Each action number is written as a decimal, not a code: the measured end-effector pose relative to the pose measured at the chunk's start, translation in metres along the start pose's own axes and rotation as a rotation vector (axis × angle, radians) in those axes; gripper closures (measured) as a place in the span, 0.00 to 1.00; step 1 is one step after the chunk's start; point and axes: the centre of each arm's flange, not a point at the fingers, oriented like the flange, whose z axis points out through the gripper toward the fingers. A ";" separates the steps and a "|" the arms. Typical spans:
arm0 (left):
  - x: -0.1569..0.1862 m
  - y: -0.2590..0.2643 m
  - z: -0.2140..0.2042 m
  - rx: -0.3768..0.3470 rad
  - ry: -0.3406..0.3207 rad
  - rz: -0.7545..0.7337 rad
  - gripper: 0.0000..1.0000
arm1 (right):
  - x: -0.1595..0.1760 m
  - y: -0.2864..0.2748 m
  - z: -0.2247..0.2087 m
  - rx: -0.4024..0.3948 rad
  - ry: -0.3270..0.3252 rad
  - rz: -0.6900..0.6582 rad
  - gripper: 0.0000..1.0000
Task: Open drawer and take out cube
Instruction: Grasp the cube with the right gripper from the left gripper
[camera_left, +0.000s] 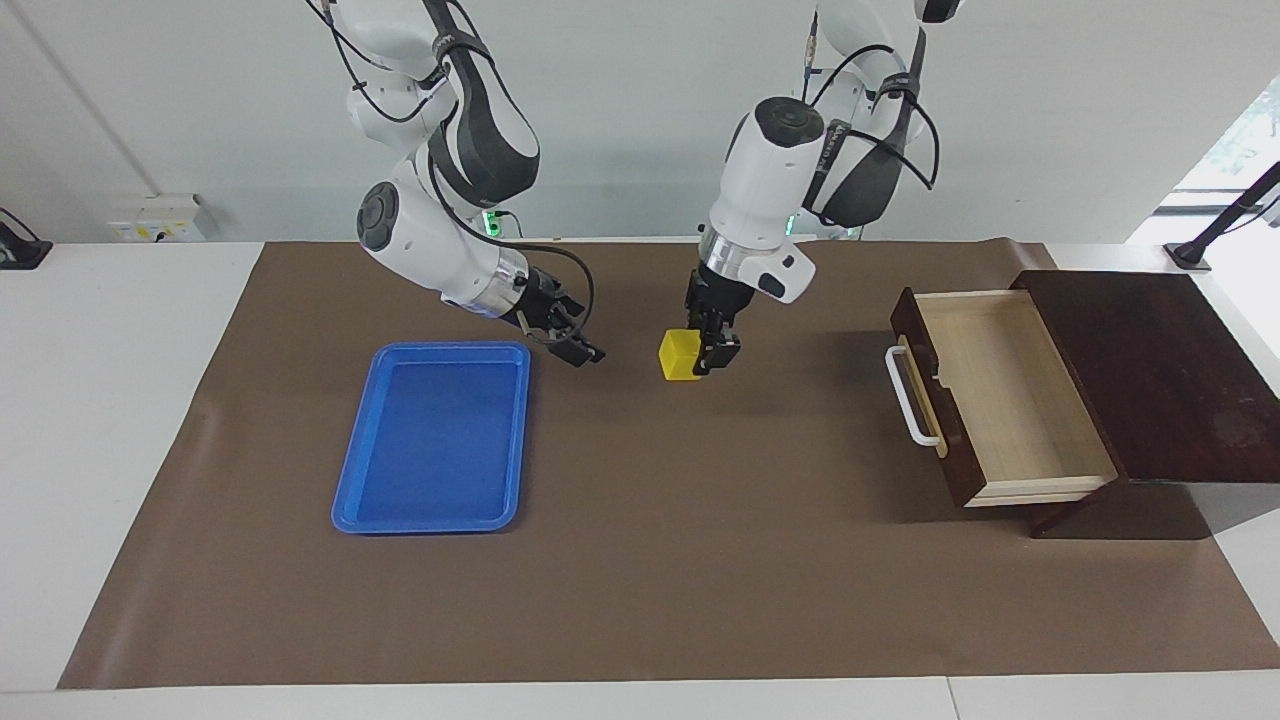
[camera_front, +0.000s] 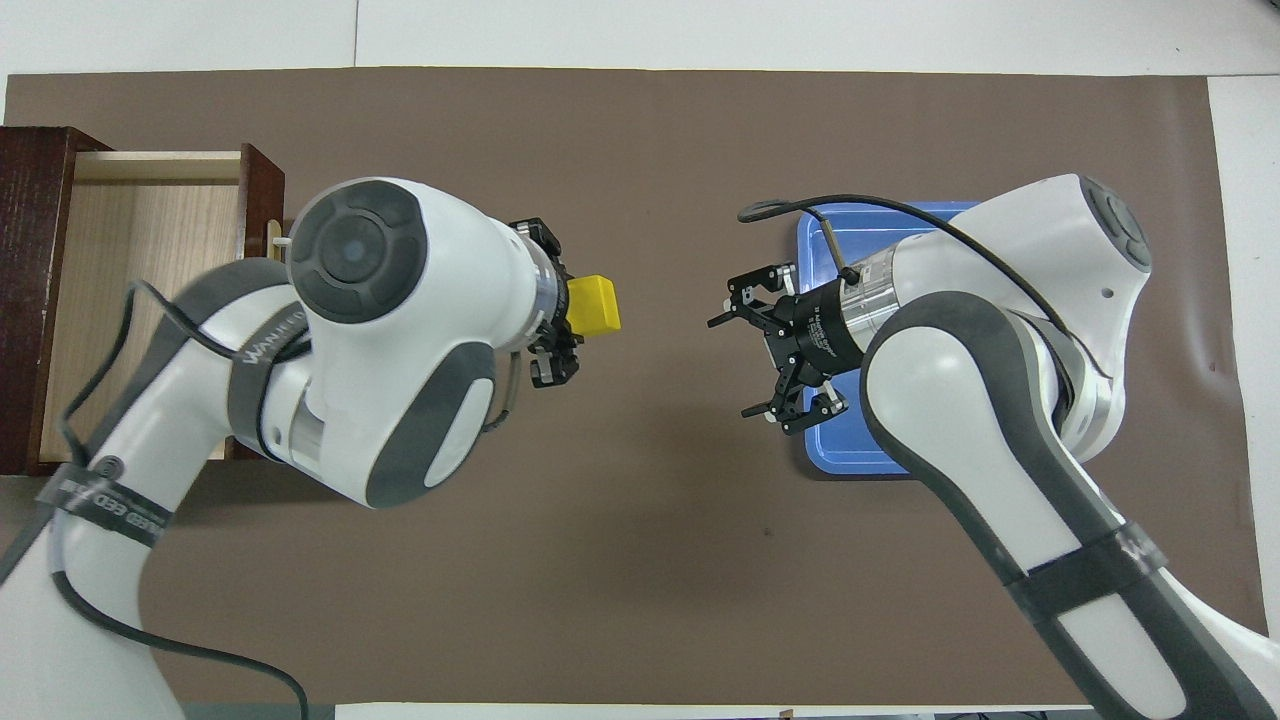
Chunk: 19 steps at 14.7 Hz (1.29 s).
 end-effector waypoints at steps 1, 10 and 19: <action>-0.003 -0.008 0.008 0.006 0.003 -0.023 0.44 | 0.002 0.001 0.004 0.002 -0.016 0.016 0.00; -0.033 -0.050 0.018 -0.015 -0.037 -0.071 0.44 | 0.006 -0.003 0.060 -0.025 -0.011 0.057 0.00; -0.025 -0.055 0.028 -0.009 -0.024 -0.075 0.44 | -0.002 -0.010 0.053 -0.005 -0.017 0.043 0.00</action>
